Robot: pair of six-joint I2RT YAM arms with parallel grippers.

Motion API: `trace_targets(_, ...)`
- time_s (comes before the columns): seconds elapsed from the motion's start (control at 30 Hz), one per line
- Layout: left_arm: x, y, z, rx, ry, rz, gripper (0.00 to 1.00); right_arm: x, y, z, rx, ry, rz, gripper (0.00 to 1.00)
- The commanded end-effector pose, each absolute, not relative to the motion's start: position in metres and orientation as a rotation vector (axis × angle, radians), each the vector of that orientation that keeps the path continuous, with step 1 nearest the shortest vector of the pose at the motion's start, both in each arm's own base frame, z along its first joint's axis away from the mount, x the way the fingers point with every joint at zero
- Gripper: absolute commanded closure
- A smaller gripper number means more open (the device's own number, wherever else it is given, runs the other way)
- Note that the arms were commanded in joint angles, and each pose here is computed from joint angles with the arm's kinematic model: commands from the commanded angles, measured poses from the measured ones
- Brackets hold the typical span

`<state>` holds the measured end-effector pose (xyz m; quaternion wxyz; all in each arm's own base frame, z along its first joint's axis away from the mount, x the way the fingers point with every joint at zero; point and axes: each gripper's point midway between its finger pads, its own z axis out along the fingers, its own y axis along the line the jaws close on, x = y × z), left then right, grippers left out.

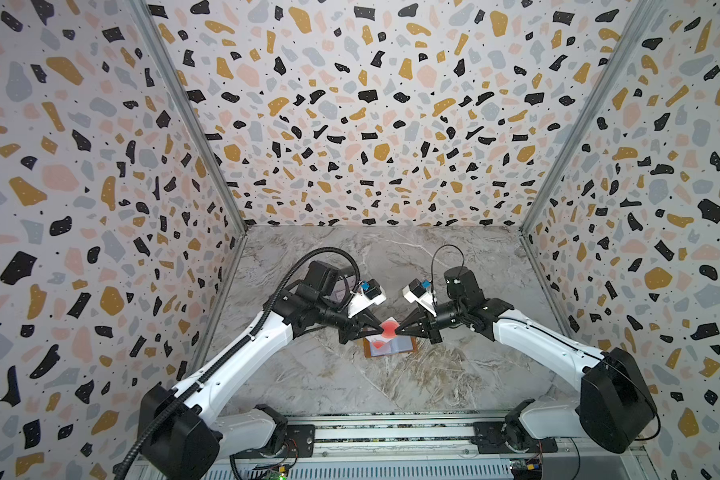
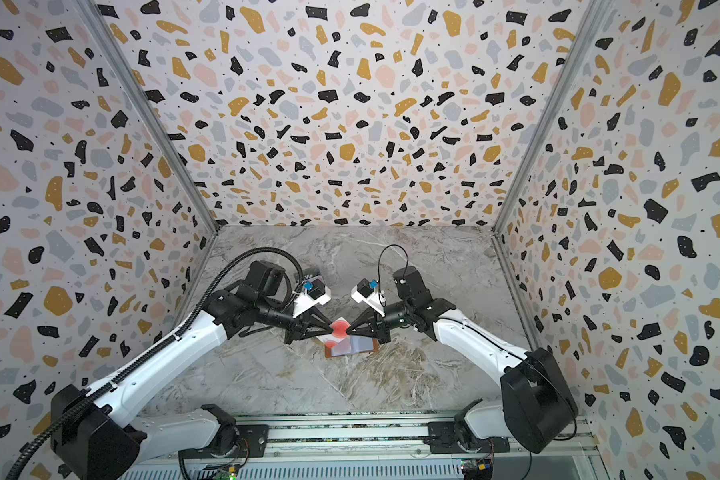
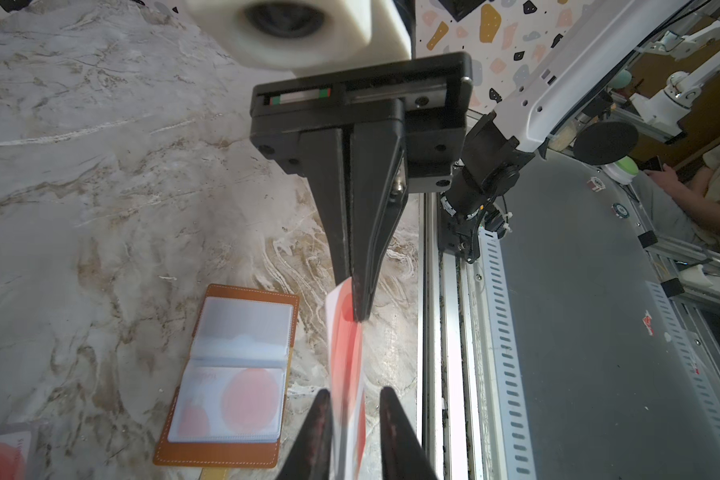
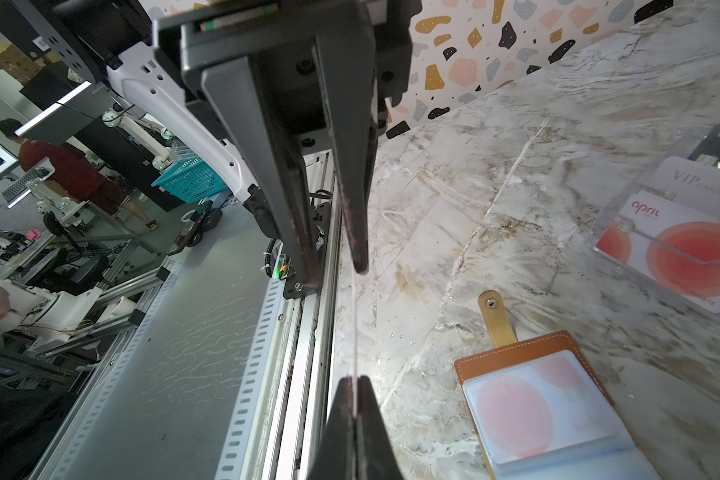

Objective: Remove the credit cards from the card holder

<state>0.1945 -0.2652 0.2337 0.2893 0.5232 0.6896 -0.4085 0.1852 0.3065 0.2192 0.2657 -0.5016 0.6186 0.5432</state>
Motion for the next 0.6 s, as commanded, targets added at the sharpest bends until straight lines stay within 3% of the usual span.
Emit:
trace_targets(0.0, 0.19, -0.268, 0.241, 1.41, 1.808, -1.132, 0.77, 0.185, 0.309, 0.243, -1.378, 1.568, 1.423, 1.0)
trace_targets(0.27, 0.188, -0.268, 0.236, 1.422, 1.824, -1.148, 0.8, 0.185, 0.308, 0.248, -1.382, 1.541, 1.409, 1.0)
trace_targets(0.47, 0.195, -0.268, 0.23, 1.408, 1.861, -1.126, 1.0, 0.187, 0.308, 0.249, -1.378, 1.538, 1.396, 1.0)
trace_targets(0.57, 0.204, -0.268, 0.225, 1.386, 1.901, -1.088, 1.0, 0.19, 0.308, 0.248, -1.368, 1.55, 1.37, 1.0)
